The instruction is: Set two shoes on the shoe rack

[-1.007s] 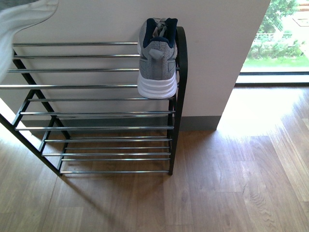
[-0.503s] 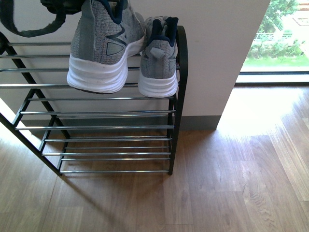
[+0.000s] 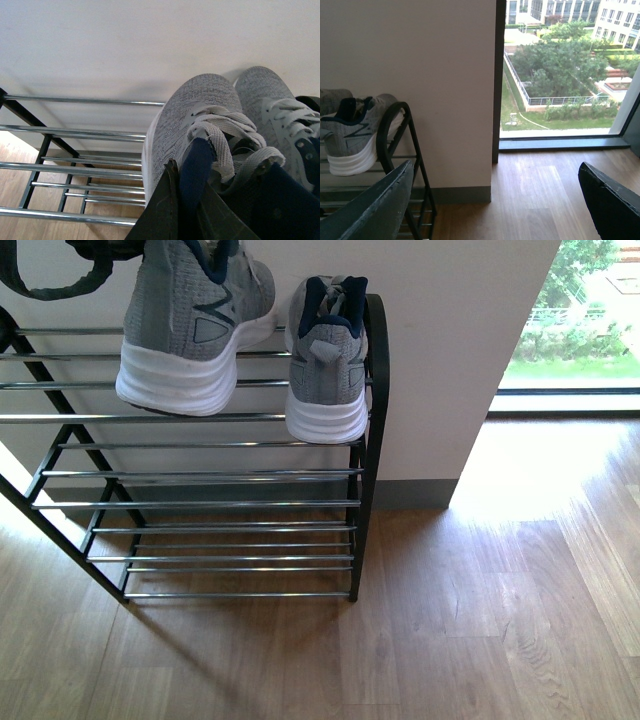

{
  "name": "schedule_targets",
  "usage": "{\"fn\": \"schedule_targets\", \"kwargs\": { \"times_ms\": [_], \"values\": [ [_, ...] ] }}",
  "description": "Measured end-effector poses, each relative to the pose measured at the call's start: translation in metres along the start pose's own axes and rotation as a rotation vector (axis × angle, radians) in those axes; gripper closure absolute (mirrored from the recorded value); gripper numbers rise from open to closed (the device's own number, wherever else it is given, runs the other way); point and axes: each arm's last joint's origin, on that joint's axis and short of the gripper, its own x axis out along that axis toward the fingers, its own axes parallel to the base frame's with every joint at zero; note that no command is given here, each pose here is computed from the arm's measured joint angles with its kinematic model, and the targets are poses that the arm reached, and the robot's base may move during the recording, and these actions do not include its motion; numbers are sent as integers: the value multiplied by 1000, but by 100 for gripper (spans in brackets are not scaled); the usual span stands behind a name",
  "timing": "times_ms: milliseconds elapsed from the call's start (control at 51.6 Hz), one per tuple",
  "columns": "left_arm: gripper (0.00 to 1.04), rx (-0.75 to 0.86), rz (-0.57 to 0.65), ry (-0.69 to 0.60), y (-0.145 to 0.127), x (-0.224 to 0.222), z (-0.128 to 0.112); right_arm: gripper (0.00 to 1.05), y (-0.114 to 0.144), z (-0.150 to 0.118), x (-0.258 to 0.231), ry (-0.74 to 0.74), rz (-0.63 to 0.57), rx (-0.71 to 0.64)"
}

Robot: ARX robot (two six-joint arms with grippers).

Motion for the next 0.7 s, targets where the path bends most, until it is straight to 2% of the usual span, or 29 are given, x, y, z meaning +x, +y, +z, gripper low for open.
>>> {"fn": "schedule_targets", "kwargs": {
  "times_ms": [116,290,562,697],
  "values": [
    [103,-6,33,6,4,18,-1,9,0,0,0,0,0,0],
    [103,1,39,26,-2,42,-16,9,0,0,0,0,0,0],
    [103,-82,-62,26,-32,42,-19,9,0,0,0,0,0,0],
    [103,-162,-90,31,-35,41,-20,9,0,0,0,0,0,0]
  ]
}}
